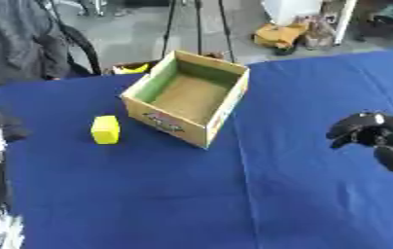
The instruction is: Pick up objects on the table and place them in the box.
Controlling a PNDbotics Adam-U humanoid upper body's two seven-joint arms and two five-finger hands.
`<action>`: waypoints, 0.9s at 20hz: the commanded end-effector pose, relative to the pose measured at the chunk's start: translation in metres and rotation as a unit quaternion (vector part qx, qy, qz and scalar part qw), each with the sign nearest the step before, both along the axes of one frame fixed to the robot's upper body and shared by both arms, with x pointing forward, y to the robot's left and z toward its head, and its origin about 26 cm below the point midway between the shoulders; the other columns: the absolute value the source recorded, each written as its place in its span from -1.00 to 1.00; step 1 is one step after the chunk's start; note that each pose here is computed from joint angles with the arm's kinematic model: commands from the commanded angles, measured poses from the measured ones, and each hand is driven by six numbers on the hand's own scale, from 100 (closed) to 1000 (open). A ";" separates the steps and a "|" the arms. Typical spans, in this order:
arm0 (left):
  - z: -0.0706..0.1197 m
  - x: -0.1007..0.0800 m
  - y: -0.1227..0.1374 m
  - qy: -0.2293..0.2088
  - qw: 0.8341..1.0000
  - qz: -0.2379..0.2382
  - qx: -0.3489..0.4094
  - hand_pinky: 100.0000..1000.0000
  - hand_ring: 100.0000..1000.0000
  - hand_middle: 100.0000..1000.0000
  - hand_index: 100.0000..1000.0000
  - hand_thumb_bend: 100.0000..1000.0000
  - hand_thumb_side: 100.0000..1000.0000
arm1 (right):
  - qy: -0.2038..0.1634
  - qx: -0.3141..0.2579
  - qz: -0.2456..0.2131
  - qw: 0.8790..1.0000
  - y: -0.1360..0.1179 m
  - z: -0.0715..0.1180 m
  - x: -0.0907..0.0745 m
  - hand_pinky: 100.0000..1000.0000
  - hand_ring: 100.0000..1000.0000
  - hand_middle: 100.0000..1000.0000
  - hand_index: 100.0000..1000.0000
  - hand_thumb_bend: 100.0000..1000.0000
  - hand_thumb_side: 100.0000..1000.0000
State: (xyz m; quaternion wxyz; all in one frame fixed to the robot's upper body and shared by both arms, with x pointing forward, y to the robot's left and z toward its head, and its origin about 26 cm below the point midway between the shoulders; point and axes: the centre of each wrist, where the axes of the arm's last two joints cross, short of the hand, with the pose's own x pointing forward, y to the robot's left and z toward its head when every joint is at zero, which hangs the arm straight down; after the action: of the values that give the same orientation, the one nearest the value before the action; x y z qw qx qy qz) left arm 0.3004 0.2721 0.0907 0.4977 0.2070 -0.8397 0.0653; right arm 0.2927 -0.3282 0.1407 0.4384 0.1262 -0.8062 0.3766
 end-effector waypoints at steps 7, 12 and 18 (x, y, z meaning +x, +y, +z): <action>0.031 0.020 0.025 0.016 0.994 0.006 0.108 0.21 -0.08 -0.01 0.44 -0.49 0.52 | -0.011 -0.007 0.003 1.000 -0.002 0.008 -0.001 0.37 0.52 0.43 0.54 -0.57 0.05; 0.046 0.042 0.044 0.073 0.976 0.014 0.207 0.26 -0.01 0.06 0.50 -0.48 0.36 | -0.011 -0.009 0.005 1.000 -0.002 0.008 -0.001 0.37 0.52 0.43 0.54 -0.57 0.05; 0.092 0.075 0.084 0.220 0.885 -0.032 0.409 0.30 0.08 0.13 0.54 -0.38 0.14 | -0.008 -0.011 0.009 1.000 -0.001 0.007 -0.001 0.37 0.52 0.43 0.54 -0.57 0.06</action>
State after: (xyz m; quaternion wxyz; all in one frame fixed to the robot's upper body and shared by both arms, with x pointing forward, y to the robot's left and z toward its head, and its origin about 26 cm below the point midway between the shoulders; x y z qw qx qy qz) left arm 0.3735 0.3403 0.1688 0.5408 0.3507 -0.7003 -0.3068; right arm 0.2921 -0.3272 0.1388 0.4392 0.1302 -0.8034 0.3804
